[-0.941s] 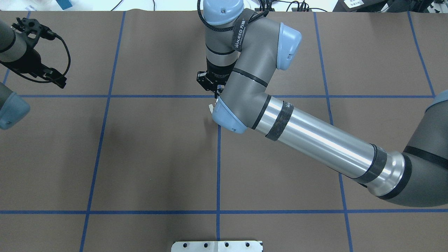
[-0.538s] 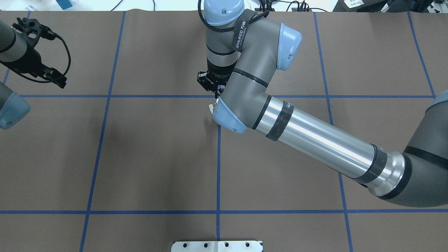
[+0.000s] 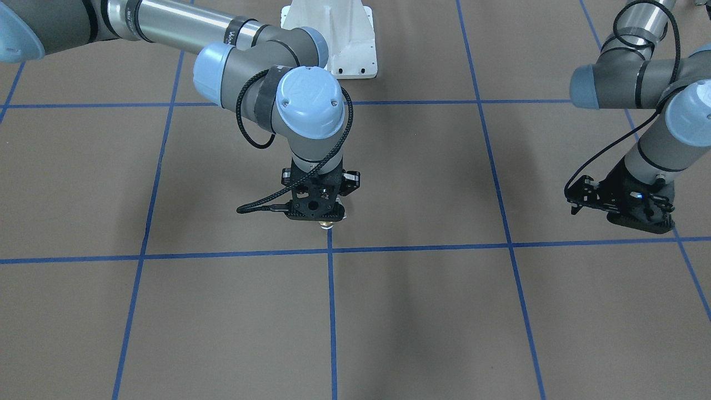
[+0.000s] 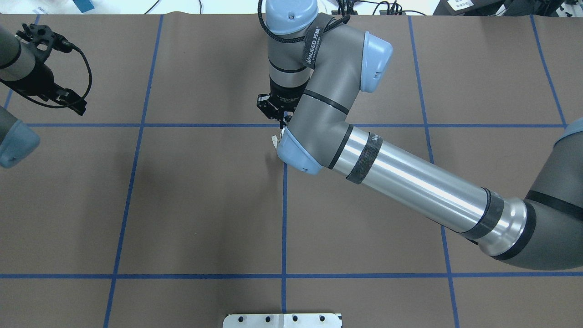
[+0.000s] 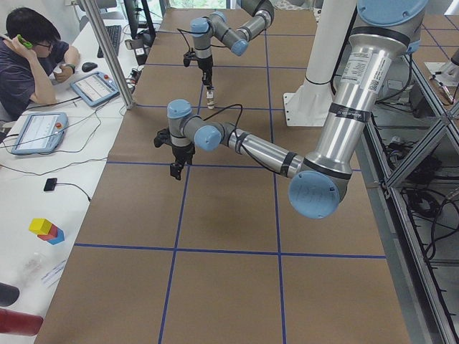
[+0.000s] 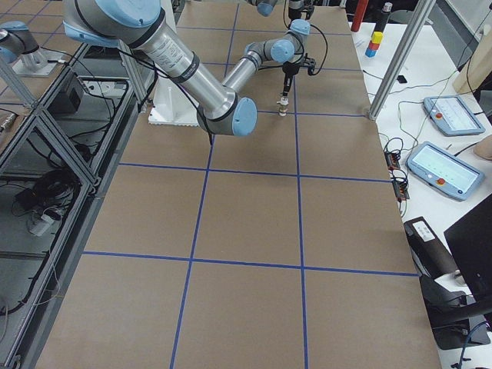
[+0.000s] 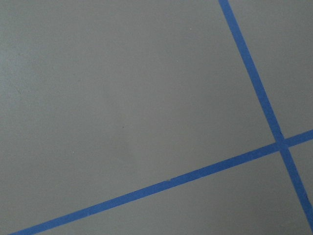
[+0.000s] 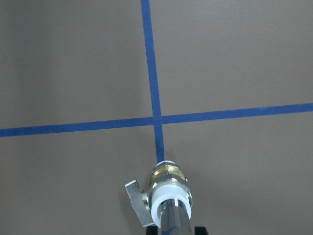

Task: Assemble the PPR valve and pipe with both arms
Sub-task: 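Lower the fitting onto the valve top and press it down with the right gripper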

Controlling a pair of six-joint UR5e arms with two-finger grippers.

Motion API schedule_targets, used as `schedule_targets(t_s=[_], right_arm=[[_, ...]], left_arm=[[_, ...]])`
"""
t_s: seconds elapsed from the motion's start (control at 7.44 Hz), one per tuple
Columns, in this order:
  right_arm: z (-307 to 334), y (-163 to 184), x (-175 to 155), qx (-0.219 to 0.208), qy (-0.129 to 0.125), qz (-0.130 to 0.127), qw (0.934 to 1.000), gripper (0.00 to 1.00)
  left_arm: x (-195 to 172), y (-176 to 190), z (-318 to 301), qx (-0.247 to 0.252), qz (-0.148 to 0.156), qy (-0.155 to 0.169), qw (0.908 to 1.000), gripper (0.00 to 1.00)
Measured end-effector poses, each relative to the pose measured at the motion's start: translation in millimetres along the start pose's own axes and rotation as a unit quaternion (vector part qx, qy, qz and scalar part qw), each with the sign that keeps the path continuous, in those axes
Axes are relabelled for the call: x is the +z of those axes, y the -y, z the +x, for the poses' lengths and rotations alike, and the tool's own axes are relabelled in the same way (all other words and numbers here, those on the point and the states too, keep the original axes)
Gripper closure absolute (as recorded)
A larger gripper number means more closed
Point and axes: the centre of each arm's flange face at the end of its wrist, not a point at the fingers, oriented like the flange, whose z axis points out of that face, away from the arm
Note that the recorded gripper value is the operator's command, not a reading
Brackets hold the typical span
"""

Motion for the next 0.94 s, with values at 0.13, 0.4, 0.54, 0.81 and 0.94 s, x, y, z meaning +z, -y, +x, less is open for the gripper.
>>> schedule_targets(t_s=[0.13,0.4,0.54,0.81,0.94], right_arm=[[-0.9,-1.6,1.4,-0.001,0.000,-0.001,1.0000,1.00],[-0.5,-2.5,4.1,-0.001,-0.002,-0.002,1.0000,1.00],[-0.3,-2.4,5.0,-0.001,-0.003,-0.002,1.0000,1.00],[0.4,-2.1,6.4,0.000,-0.004,-0.003,1.0000,1.00],[-0.1,-2.8,7.0,-0.001,-0.004,-0.004,1.0000,1.00]], left_arm=[[0.0,0.3,0.1,0.000,0.000,0.000,1.0000,0.00],[0.4,0.4,-0.1,0.000,0.000,0.000,1.0000,0.00],[0.3,0.6,0.0,0.000,0.000,0.000,1.0000,0.00],[0.1,1.0,0.3,0.000,0.000,0.000,1.0000,0.00],[-0.2,1.1,0.5,0.000,0.000,0.000,1.0000,0.00]])
